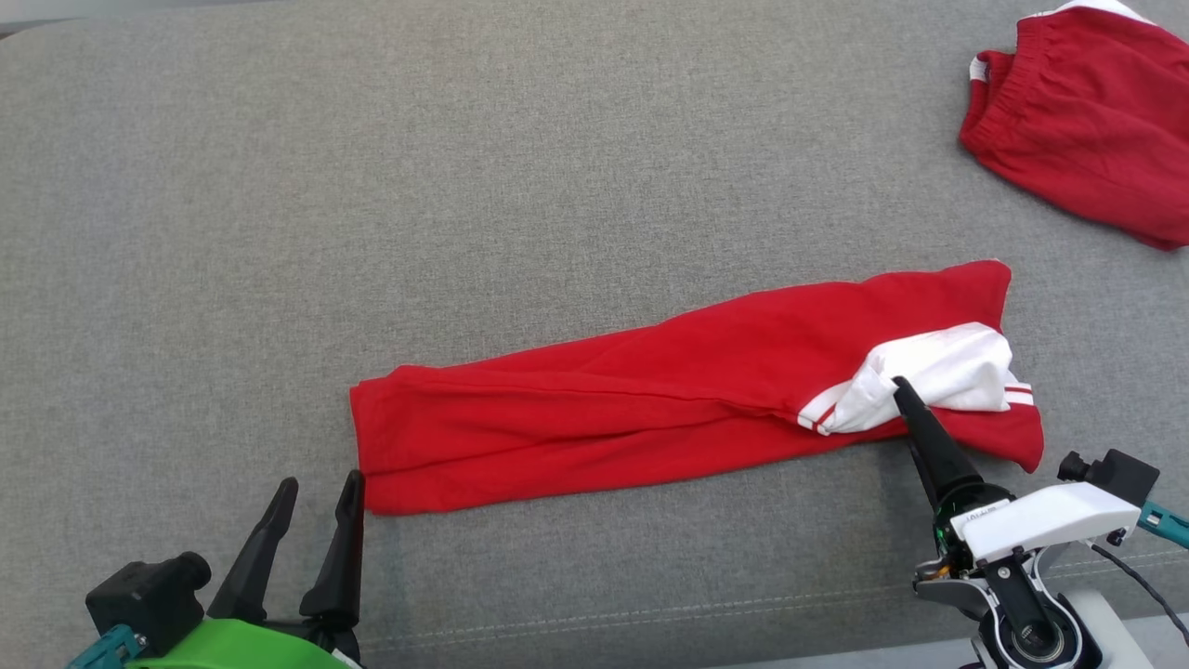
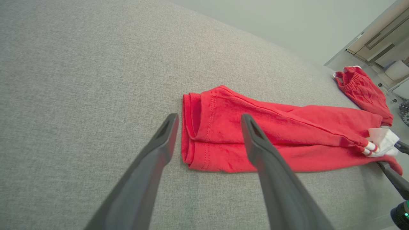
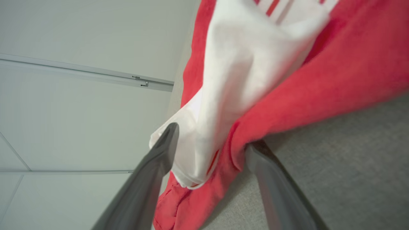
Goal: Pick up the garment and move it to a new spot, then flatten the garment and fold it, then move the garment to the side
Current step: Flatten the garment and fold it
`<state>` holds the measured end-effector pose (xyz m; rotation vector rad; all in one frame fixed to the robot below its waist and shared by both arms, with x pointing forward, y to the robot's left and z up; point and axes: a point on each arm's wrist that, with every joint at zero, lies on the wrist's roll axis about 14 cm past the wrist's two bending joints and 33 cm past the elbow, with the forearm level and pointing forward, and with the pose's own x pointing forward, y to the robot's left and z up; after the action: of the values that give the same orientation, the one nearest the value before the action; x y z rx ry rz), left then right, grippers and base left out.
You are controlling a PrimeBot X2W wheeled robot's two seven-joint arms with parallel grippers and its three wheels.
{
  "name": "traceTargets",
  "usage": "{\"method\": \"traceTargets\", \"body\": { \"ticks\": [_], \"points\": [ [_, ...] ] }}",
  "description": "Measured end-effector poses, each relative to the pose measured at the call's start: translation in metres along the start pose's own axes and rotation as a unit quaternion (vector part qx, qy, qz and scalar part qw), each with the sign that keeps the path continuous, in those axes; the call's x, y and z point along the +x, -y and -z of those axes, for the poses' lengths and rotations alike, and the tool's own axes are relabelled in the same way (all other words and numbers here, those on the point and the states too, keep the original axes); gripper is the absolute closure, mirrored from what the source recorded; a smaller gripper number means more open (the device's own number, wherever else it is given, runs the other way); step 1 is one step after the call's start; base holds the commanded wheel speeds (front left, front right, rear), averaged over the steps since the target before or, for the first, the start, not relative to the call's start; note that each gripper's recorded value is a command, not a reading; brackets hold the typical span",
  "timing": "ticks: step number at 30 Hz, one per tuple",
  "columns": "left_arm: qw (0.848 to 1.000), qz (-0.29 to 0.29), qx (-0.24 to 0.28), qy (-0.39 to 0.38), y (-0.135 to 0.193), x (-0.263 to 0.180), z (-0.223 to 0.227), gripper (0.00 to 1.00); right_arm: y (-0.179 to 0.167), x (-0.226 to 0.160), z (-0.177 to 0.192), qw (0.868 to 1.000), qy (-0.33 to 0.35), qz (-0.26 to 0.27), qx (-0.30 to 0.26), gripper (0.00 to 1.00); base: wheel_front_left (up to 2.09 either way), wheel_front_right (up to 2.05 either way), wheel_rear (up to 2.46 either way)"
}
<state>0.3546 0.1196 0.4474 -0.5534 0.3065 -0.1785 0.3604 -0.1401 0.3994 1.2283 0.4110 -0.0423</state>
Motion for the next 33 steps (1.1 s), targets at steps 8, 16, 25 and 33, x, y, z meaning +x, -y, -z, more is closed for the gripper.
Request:
{"method": "traceTargets", "body": {
  "ticks": [8, 16, 25, 33],
  "points": [
    [1.0, 0.001, -0.004, 0.004, 0.003, 0.001, -0.002, 0.0, 0.017, -0.002, -0.011, 0.999, 0.022, 0.027, 0.016, 0.0, 0.0, 0.0, 0.0],
    [1.0, -0.006, -0.01, 0.003, 0.002, 0.001, -0.001, 0.0, 0.04, -0.004, -0.018, 0.996, 0.046, 0.061, 0.052, 0.0, 0.0, 0.0, 0.0],
    [1.0, -0.004, -0.016, -0.007, 0.007, 0.003, 0.004, 0.0, 0.035, 0.013, -0.036, 0.994, 0.076, 0.055, 0.061, 0.35, 0.0, 0.0, 0.0],
    [1.0, -0.016, -0.019, 0.004, 0.005, 0.001, 0.0, 0.0, 0.031, 0.017, -0.053, 0.994, 0.093, 0.047, 0.025, 1.0, 0.0, 0.0, 0.0]
  ]
}}
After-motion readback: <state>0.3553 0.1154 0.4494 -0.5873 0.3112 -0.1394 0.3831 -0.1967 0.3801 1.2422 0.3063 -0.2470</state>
